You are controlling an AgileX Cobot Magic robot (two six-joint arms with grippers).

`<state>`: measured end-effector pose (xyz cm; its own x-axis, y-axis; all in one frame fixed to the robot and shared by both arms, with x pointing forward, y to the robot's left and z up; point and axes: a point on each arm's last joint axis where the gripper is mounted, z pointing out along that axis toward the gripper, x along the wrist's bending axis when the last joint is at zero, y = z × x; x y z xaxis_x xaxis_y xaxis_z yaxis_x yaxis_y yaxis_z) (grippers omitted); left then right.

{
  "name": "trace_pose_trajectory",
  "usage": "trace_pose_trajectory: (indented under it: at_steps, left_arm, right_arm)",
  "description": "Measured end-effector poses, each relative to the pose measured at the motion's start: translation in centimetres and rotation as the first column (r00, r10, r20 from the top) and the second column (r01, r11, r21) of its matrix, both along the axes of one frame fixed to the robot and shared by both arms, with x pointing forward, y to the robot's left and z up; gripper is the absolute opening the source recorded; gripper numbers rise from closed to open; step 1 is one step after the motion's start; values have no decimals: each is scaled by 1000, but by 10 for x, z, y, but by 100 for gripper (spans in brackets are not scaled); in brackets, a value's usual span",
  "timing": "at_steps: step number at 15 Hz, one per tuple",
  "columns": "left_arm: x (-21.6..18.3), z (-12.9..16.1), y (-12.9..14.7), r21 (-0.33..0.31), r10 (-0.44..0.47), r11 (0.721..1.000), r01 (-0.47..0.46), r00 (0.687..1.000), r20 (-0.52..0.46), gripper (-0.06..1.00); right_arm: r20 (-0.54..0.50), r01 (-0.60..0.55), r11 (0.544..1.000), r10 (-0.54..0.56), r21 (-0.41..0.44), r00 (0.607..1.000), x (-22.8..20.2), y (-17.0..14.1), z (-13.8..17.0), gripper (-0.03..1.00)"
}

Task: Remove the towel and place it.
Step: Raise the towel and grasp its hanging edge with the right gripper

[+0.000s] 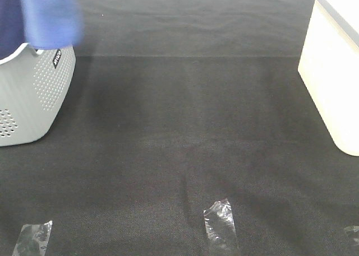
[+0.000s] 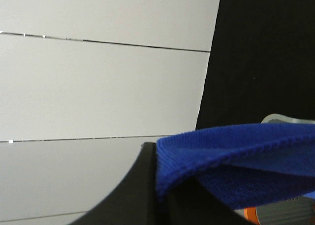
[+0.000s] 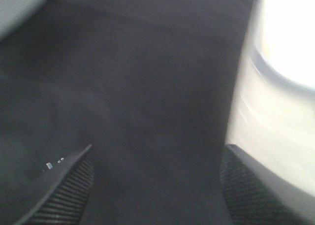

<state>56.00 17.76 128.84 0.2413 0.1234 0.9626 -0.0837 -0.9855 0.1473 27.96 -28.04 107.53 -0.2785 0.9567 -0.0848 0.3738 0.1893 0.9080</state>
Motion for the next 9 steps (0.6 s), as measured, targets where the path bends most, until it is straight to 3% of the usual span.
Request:
trace_pose_trajectory:
  at_steps: [2,5,9]
  left_arm:
    - [-7,0,-17,0,-53,999,53,999,3,0]
    - [-17,2,-39,-4,-129,992,129,991,20,0]
    - [-33,1,-66,-32,-228,973,228,974,7,0]
  right_arm:
    - [40,-128,992,127,17,991,34,12,8,72]
    - [8,-289,957,289,20,957,78,27,0,72]
    - [-12,-498,860,502,111,865,137,48,-30,76]
